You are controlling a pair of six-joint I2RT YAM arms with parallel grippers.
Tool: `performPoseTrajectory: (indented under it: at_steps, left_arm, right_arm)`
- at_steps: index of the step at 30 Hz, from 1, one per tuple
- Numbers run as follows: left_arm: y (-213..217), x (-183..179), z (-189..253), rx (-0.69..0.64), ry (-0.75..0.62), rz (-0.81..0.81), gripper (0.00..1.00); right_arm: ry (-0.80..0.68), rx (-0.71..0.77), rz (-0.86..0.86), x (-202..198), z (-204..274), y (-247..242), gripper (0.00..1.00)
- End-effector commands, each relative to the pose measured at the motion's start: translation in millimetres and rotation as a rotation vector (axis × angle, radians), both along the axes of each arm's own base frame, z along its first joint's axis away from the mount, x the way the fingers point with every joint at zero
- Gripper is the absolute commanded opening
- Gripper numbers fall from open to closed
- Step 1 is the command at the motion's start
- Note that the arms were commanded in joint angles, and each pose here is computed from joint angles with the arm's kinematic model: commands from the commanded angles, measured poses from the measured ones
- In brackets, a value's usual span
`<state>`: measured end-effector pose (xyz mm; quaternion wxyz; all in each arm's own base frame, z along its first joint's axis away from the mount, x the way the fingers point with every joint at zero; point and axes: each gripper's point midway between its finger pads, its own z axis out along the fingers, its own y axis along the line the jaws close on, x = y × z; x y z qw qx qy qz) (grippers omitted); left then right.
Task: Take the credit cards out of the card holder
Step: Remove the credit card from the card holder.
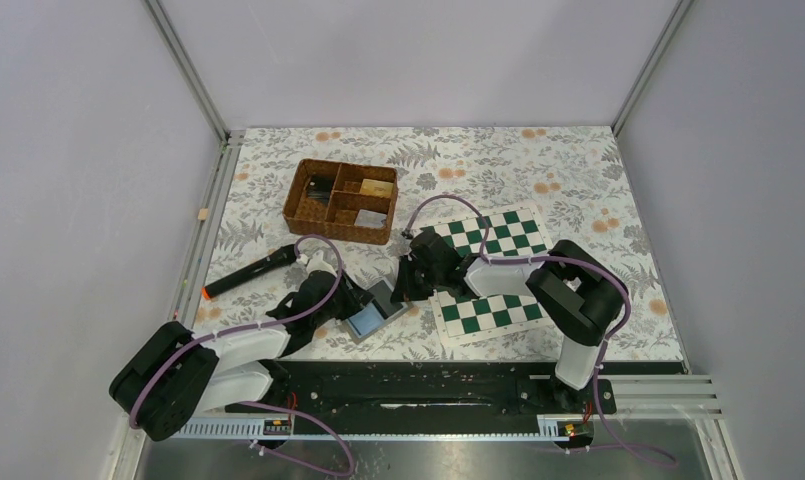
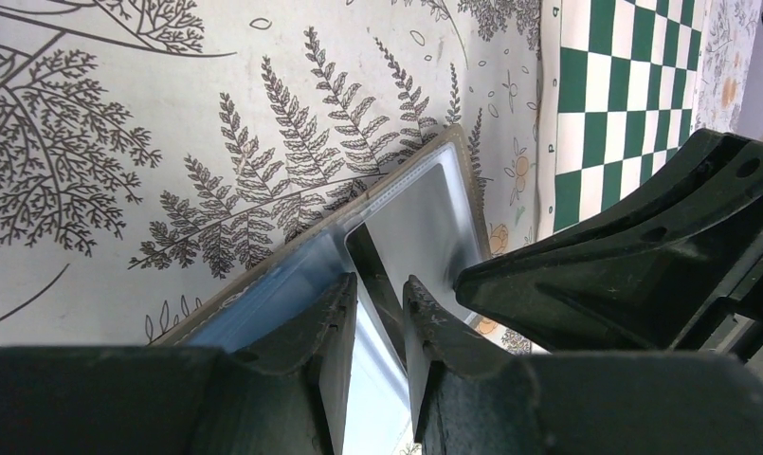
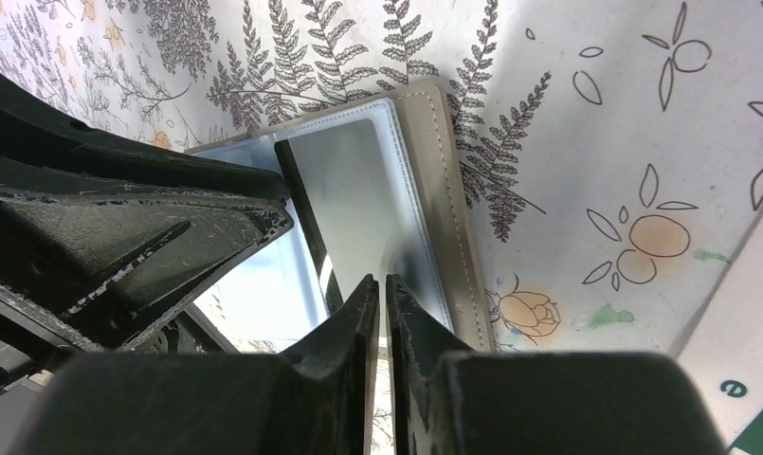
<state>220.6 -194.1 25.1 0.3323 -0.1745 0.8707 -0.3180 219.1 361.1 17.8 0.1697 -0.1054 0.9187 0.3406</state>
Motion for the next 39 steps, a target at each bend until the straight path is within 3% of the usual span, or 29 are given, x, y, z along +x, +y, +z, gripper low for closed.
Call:
performPoseTrajectory:
  at_steps: [1,12,19,39]
  left_arm:
    - [12,0,-12,0.075,0.013,0.031,0.26]
    - [23,11,-16,0.149,-0.001,0.08,0.28]
    - [20,11,-19,0.147,0.007,0.068,0.28]
    - [13,15,-16,0.119,-0.018,0.052,0.28]
  right_arm:
    - [-0.005,-0.028,-0.028,5,-3,-13,0.13]
    - [0.025,0.006,-0.04,4,-3,-12,0.13]
    - [-0.013,-0.002,-0.035,12,11,-10,0.14]
    - [0.027,-0.027,-0.061,14,-8,-17,0.13]
